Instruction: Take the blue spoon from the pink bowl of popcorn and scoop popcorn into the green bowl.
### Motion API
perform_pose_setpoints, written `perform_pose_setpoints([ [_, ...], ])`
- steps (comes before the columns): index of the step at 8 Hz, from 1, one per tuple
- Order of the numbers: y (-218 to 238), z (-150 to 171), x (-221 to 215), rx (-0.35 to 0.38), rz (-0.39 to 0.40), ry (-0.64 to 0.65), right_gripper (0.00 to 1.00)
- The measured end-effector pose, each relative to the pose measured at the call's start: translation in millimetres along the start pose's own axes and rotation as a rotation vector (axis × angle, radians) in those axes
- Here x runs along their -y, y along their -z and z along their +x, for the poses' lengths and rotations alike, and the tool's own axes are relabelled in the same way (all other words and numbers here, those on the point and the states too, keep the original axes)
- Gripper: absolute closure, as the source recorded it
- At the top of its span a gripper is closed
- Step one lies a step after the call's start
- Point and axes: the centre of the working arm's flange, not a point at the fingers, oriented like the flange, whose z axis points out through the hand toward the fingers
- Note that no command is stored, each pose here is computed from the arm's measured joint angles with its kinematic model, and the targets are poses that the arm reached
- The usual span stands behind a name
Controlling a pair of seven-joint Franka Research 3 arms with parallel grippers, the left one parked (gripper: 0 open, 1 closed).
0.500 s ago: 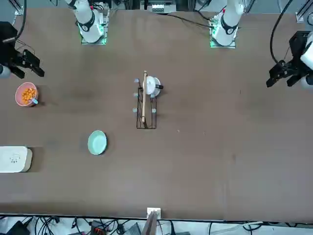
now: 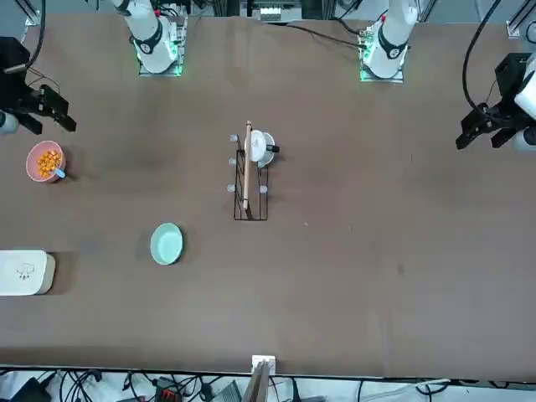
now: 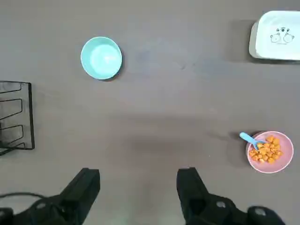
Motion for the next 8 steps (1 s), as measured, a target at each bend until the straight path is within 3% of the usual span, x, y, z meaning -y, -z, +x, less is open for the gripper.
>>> perform_pose_setpoints([
  [3, -54, 12, -13, 0.166, -0.096, -0.011, 0.00],
  [6, -143, 50, -48, 0.323, -0.397, -0.086, 0.00],
  [8, -192, 72, -62, 0.332, -0.547, -0.145, 0.00],
])
